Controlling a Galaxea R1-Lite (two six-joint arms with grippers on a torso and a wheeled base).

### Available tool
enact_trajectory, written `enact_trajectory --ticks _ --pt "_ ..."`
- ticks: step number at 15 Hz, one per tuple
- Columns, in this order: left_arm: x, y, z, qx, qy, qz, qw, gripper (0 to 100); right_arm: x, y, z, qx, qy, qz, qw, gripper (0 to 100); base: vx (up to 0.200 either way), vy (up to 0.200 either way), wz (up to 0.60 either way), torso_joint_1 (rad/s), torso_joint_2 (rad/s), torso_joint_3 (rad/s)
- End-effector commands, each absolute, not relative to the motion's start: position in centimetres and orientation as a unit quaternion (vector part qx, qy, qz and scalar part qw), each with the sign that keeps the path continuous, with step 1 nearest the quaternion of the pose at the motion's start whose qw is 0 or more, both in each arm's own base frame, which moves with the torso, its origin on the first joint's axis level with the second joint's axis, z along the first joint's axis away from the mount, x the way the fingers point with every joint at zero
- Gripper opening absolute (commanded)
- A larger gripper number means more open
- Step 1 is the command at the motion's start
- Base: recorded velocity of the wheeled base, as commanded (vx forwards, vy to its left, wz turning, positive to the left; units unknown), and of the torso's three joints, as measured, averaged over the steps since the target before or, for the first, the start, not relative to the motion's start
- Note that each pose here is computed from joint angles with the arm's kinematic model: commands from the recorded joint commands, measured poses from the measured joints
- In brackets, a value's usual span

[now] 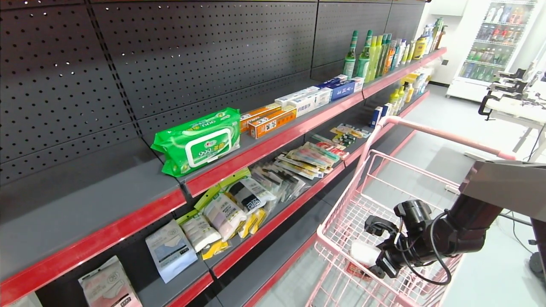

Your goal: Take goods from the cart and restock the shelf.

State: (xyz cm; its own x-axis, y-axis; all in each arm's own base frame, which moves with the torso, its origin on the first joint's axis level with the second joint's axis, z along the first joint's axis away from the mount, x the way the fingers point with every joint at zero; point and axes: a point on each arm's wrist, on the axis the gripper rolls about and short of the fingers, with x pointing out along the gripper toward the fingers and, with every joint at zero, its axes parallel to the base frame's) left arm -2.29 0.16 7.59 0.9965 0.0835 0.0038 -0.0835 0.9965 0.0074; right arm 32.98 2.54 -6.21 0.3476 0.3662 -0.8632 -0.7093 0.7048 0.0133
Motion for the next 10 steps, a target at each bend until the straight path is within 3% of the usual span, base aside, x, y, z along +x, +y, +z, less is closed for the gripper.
enact_trajectory --ticks 1,10 --pt "-2.3 0.2 7.6 0.004 -0.002 0.041 0.999 100 32.9 2.6 -6.3 -0.186 0.463 0.337 0.799 100 0.0 0.0 0.0 0.0 0.0 0.0" --pt "-2.3 0.2 7.6 0.004 -0.001 0.042 0.999 100 33.5 3.6 -6.4 -0.194 0.454 0.347 0.798 100 0.0 0.0 0.0 -0.025 0.07 0.037"
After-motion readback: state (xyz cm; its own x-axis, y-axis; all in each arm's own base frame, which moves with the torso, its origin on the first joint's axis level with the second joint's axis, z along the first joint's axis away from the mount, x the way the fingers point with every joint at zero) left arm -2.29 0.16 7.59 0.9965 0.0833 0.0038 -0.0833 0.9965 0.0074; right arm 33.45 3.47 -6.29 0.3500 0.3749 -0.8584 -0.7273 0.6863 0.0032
